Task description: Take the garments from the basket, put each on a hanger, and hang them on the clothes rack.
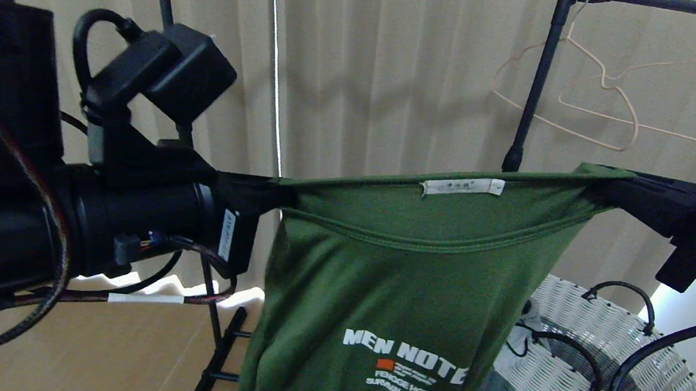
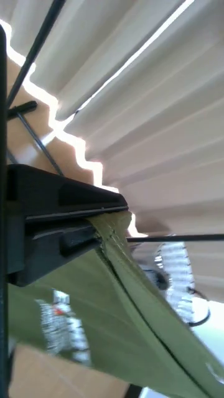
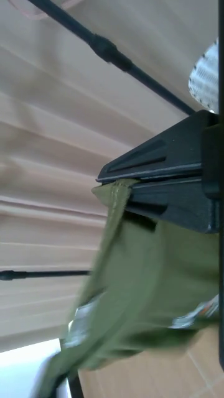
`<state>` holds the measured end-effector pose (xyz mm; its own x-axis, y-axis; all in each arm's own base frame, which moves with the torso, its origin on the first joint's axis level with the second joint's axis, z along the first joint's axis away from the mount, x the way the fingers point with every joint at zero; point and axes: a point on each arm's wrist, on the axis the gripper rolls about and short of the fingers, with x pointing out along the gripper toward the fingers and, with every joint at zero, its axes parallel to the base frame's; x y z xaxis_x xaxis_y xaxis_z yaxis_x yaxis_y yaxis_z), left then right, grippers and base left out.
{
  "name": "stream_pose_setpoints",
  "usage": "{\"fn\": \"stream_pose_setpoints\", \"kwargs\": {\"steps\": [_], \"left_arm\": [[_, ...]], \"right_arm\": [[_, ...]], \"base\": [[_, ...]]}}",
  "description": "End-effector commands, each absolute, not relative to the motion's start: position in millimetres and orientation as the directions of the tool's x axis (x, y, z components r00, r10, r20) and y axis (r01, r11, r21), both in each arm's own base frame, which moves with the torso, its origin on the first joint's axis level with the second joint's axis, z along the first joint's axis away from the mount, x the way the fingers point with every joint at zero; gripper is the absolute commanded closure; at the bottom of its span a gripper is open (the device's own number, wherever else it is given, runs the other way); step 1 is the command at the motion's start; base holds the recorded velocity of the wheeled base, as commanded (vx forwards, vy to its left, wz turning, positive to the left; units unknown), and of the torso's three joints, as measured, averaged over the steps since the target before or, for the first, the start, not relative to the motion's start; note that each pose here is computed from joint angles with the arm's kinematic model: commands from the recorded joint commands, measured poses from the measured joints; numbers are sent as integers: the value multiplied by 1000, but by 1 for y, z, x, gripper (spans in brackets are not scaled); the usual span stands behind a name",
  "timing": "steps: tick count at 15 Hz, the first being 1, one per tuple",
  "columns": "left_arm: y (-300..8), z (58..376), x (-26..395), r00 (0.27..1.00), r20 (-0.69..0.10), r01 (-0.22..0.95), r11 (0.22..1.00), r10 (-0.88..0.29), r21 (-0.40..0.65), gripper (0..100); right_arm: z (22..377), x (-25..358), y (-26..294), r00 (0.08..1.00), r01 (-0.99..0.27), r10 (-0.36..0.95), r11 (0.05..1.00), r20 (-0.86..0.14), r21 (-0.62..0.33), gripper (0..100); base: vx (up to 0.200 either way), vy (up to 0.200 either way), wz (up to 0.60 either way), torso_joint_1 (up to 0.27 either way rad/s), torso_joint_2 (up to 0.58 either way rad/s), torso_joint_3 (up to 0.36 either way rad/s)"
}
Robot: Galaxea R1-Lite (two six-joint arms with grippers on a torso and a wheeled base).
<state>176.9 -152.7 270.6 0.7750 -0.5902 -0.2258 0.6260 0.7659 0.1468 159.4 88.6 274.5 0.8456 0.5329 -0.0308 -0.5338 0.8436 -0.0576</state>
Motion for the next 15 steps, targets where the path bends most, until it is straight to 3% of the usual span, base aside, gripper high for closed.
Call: {"fn": "stream_pose_setpoints", "kwargs": {"steps": [1, 3, 7, 8, 11, 15], "left_arm": [[-144, 279, 174, 795, -190, 603, 785, -577, 139, 100], [-147, 282, 178, 805, -181, 589, 797, -565, 133, 100], [-150, 313, 185, 849, -88, 528, 833, -521, 166, 100], [-149, 307, 194, 884, -111, 467, 856, -454, 221, 100], [-156, 295, 208, 908, -151, 417, 878, -391, 234, 100], [-157, 316, 206, 902, -75, 431, 875, -426, 219, 100]], "right_arm": [[271, 161, 88, 851, -525, 523, 849, -54, -57, 100], [268, 169, 90, 855, -517, 513, 854, -75, -55, 100], [270, 191, 87, 894, -446, 441, 893, -81, -57, 100], [274, 202, 86, 904, -425, 421, 904, -72, -54, 100], [275, 205, 87, 905, -421, 420, 907, -70, -8, 100], [290, 206, 85, 910, -412, 412, 911, 43, 0, 100]], "base": [[0, 0, 0, 0, 0, 0], [0, 0, 0, 0, 0, 0], [0, 0, 0, 0, 0, 0], [0, 0, 0, 0, 0, 0], [0, 0, 0, 0, 0, 0], [0, 0, 0, 0, 0, 0]]}}
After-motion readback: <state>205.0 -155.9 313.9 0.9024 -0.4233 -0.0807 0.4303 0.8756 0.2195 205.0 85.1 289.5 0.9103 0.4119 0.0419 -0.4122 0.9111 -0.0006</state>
